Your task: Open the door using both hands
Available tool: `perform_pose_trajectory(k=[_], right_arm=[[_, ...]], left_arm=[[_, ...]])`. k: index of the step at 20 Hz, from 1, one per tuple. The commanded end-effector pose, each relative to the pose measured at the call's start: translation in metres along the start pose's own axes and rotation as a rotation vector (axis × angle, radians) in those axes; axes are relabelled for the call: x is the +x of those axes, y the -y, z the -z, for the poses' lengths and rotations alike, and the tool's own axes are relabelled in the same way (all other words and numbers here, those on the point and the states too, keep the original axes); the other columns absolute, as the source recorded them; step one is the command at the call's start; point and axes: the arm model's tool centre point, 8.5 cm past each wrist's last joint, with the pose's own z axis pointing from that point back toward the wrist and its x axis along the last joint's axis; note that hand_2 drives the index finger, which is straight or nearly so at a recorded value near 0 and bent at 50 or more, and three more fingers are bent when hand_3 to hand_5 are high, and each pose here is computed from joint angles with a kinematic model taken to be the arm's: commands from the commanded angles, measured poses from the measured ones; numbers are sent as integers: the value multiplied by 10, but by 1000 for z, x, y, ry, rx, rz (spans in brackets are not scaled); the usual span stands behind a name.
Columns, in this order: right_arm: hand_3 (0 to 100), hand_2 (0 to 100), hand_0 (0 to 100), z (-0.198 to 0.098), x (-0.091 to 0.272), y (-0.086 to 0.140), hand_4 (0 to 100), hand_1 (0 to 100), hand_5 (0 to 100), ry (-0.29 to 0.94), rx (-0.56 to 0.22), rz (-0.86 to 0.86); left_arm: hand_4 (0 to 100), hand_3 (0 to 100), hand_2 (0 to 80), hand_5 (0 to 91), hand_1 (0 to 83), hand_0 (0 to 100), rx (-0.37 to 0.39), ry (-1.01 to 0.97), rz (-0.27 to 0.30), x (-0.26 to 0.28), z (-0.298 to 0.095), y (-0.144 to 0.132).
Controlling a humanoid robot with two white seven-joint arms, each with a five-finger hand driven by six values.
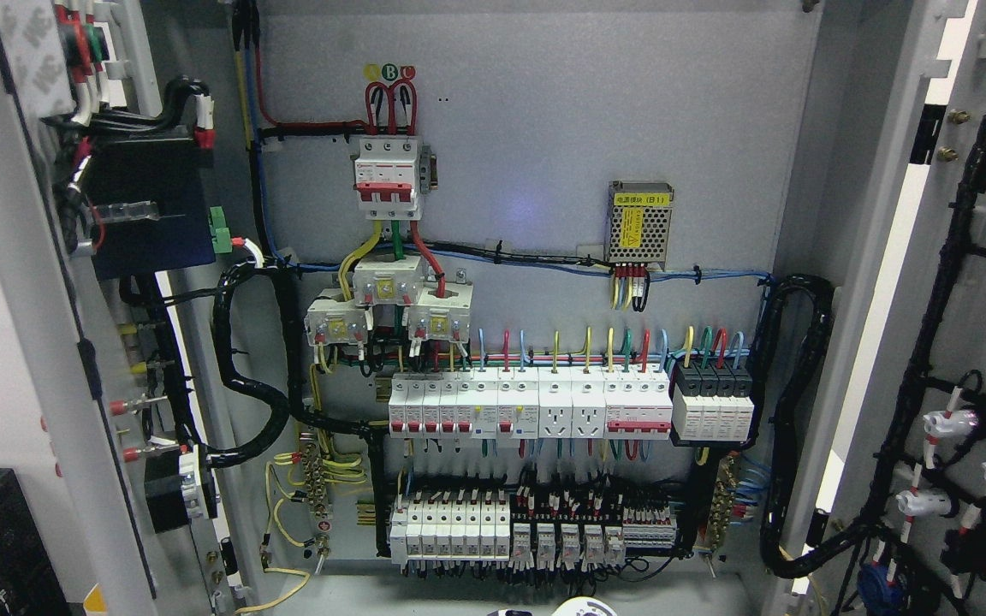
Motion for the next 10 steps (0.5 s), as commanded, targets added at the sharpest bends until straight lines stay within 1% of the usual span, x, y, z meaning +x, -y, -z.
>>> perform_pose_trajectory(k=[1,5,10], right_arm=[[0,0,0,19,2,-4,0,0,0,12,30,3],[0,0,0,22,4,-6,0,0,0,12,42,-6],[0,0,0,37,3,-14,0,0,0,10,82,-6]], left_arm=[[0,0,0,0,211,837,3,12,2,4,1,-1],[0,0,0,0,211,837,3,11,2,4,0,-1],[0,0,0,0,211,837,3,12,4,4,1,-1]])
